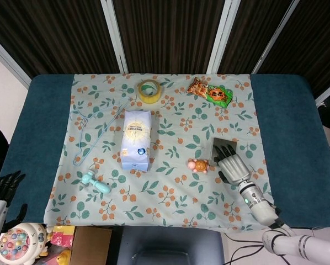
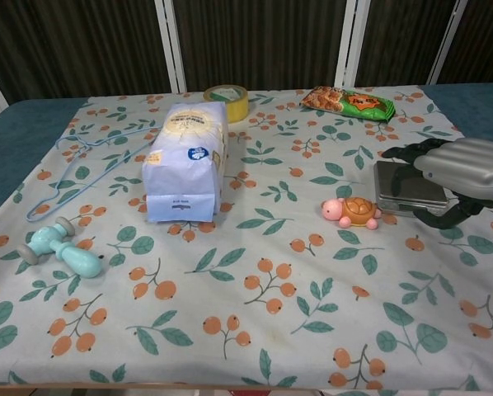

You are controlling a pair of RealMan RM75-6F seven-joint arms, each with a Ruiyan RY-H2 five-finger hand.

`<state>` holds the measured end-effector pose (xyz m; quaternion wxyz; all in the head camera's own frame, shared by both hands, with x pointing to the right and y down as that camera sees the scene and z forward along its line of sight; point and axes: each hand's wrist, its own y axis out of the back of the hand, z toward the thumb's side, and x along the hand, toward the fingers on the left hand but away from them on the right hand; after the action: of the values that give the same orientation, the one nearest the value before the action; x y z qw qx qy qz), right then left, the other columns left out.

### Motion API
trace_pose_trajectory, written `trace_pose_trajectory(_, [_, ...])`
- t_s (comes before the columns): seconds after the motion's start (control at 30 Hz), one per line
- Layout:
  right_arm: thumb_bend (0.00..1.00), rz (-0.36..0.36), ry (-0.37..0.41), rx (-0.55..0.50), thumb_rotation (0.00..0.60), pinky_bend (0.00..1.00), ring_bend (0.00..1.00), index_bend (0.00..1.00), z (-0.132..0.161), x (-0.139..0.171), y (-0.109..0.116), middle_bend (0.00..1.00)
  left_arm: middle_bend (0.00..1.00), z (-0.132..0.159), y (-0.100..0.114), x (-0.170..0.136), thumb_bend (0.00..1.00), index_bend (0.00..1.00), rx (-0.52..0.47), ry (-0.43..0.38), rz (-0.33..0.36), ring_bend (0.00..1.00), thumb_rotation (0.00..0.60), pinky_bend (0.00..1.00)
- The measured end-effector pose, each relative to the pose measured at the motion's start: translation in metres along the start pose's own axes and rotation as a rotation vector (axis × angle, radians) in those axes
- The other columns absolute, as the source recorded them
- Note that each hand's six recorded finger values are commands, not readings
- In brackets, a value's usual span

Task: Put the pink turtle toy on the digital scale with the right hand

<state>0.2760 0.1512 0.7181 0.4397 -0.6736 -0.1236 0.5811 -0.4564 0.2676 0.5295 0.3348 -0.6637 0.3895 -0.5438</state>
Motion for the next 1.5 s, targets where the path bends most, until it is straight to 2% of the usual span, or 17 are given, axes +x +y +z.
trace_pose_trajectory(1.3, [0.60, 0.058, -0.008, 0.040, 0.600, 0.00, 0.00, 0.46, 0.015, -0.016, -0.013, 0.00, 0.03, -0.001, 0.003, -0.002, 0.47, 0.00, -0.006, 0.003, 0.006, 0.04, 0.600, 0.10])
trace_pose_trajectory(1.5, [0.60, 0.044, -0.013, 0.021, 0.600, 0.00, 0.00, 0.44, 0.013, -0.013, -0.010, 0.00, 0.03, -0.001, 0.003, -0.002, 0.47, 0.00, -0.007, 0.002, 0.009, 0.04, 0.600, 0.10])
